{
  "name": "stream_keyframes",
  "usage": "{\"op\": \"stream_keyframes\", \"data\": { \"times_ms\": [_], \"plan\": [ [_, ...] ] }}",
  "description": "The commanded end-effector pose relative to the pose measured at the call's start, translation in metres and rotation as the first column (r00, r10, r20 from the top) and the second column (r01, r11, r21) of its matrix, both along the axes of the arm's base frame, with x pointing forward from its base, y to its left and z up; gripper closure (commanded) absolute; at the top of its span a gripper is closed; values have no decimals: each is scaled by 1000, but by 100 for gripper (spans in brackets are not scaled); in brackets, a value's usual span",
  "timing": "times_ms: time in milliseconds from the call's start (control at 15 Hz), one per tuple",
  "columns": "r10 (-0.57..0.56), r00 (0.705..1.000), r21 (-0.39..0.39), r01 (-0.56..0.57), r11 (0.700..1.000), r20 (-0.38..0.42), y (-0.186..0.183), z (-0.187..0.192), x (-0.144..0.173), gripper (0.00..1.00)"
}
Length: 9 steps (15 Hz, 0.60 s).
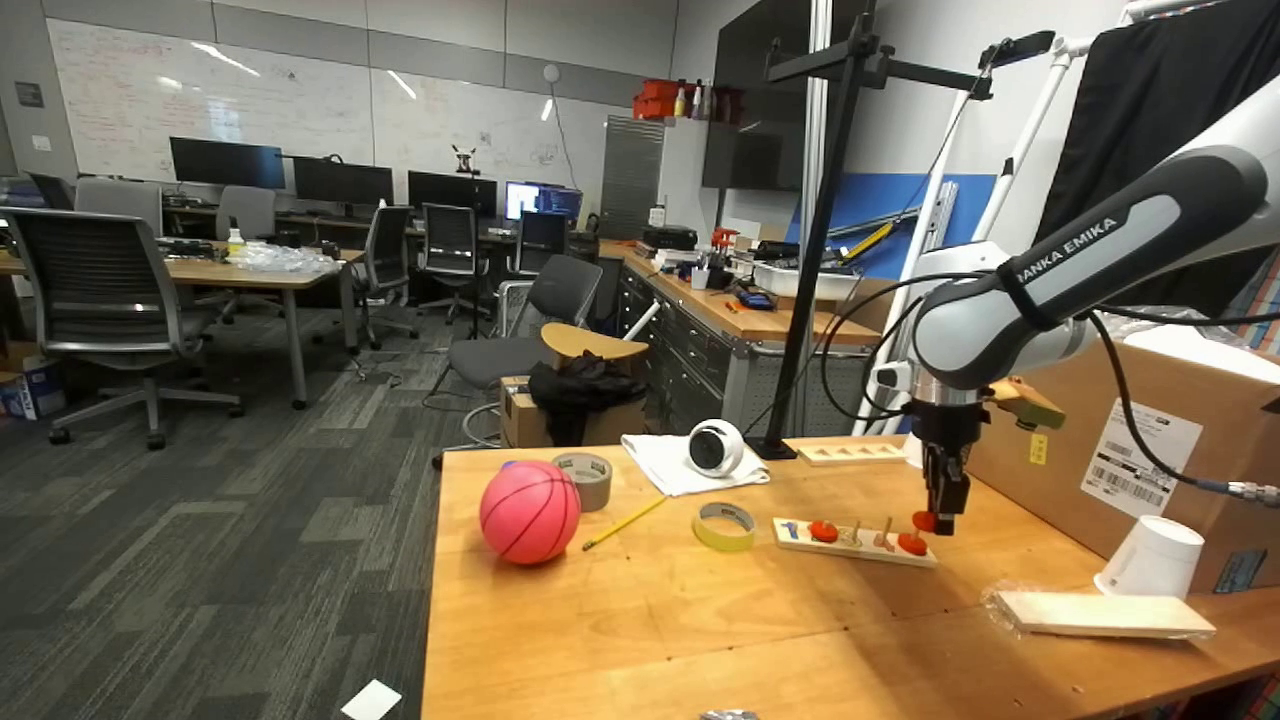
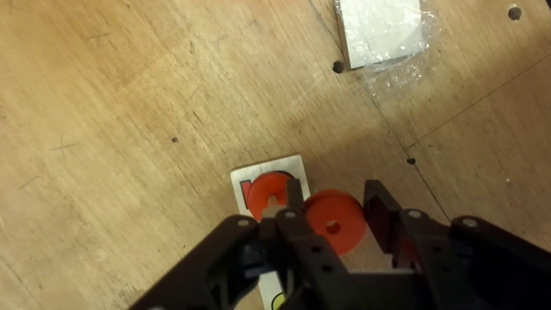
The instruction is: Move one right block to the first right position, then the left block, then the remaining block to the first right position
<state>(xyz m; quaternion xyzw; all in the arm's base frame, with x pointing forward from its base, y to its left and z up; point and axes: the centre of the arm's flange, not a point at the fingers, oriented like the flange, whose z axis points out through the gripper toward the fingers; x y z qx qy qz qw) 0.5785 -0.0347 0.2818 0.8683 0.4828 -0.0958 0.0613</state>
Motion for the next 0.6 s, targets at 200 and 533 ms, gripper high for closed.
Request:
{"op": "stream_keyframes", "data": {
  "times_ms": [200,533],
  "plan": [
    [-7,1000,-1,7,1000,23,-14,7,12,76],
    [-11,999,-6,11,1000,42,-20,11,32,76]
  ]
}}
